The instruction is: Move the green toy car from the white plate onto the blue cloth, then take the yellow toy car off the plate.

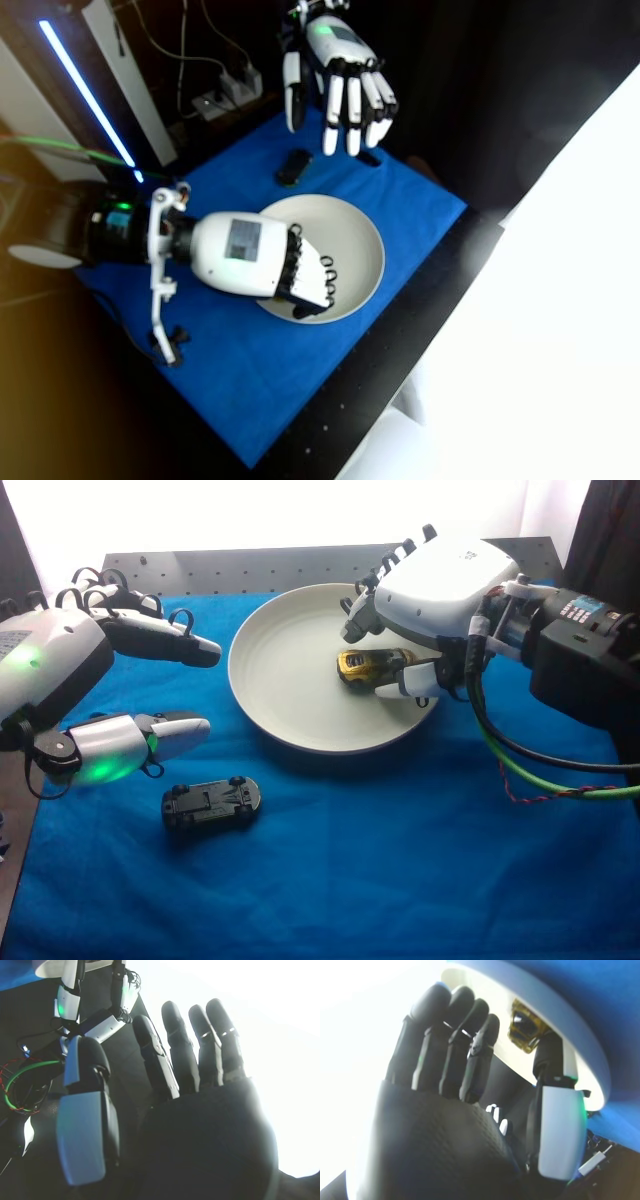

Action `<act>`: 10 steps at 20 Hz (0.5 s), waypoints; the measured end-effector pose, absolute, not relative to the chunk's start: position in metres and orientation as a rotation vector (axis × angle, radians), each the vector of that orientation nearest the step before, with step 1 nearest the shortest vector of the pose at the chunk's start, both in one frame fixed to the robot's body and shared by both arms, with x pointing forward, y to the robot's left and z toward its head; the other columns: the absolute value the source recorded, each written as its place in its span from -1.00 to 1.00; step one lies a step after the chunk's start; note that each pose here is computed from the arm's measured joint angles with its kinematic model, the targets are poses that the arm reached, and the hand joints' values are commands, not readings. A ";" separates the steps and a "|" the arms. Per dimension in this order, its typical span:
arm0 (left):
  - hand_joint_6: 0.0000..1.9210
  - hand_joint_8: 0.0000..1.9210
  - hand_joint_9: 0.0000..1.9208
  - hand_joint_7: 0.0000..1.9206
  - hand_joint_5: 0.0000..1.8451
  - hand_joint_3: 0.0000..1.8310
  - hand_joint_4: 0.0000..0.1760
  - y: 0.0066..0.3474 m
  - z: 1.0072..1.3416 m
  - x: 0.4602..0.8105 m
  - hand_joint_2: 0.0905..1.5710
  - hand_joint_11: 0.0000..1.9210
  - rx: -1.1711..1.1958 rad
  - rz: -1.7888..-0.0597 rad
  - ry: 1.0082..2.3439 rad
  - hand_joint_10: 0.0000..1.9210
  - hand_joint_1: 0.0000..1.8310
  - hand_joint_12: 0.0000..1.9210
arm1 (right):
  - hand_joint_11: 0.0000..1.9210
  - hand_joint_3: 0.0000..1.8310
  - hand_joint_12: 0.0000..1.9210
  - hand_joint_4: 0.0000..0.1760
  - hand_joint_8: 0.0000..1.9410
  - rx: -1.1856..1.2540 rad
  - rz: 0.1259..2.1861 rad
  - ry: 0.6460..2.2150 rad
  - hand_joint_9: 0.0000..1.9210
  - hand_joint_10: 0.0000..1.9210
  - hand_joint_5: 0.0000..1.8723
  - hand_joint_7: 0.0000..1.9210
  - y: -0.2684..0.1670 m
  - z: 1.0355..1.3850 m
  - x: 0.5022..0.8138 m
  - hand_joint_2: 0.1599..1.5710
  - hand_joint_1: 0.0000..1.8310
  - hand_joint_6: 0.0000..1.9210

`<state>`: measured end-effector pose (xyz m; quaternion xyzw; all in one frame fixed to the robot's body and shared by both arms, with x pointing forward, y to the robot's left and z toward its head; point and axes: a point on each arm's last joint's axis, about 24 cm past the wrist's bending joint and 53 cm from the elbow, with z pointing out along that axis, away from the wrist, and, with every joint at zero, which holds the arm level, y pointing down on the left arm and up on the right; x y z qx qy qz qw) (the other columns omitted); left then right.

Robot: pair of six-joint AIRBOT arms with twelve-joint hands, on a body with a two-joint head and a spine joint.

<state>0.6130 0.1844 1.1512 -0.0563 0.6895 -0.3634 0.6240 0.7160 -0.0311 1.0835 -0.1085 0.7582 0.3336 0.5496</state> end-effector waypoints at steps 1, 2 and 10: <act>-0.99 -0.93 -0.82 -0.35 -0.10 -1.00 -0.16 0.184 1.151 0.613 0.40 -1.00 -0.129 -0.835 1.583 -0.21 -0.14 0.39 | -0.49 -1.00 0.78 -1.00 -0.43 -0.256 0.791 1.794 -0.32 0.13 -0.09 -0.19 -0.030 1.084 0.717 0.19 0.12 -0.99; -0.99 -0.93 -0.84 -0.35 -0.10 -1.00 -0.07 0.184 1.151 0.613 0.40 -1.00 -0.129 -0.835 1.583 -0.20 -0.15 0.37 | -0.48 -1.00 0.78 -1.00 -0.43 -0.258 0.790 1.796 -0.32 0.13 -0.09 -0.18 -0.030 1.084 0.717 0.18 0.12 -0.99; -1.00 -0.89 -0.81 -0.38 -0.11 -1.00 0.40 0.183 1.152 0.613 0.43 -1.00 -0.132 -0.841 1.575 -0.31 -0.24 0.29 | -0.40 -1.00 0.93 -1.00 0.02 -0.257 0.790 1.797 -0.30 0.45 0.06 -0.20 -0.028 1.082 0.718 0.32 0.24 -0.19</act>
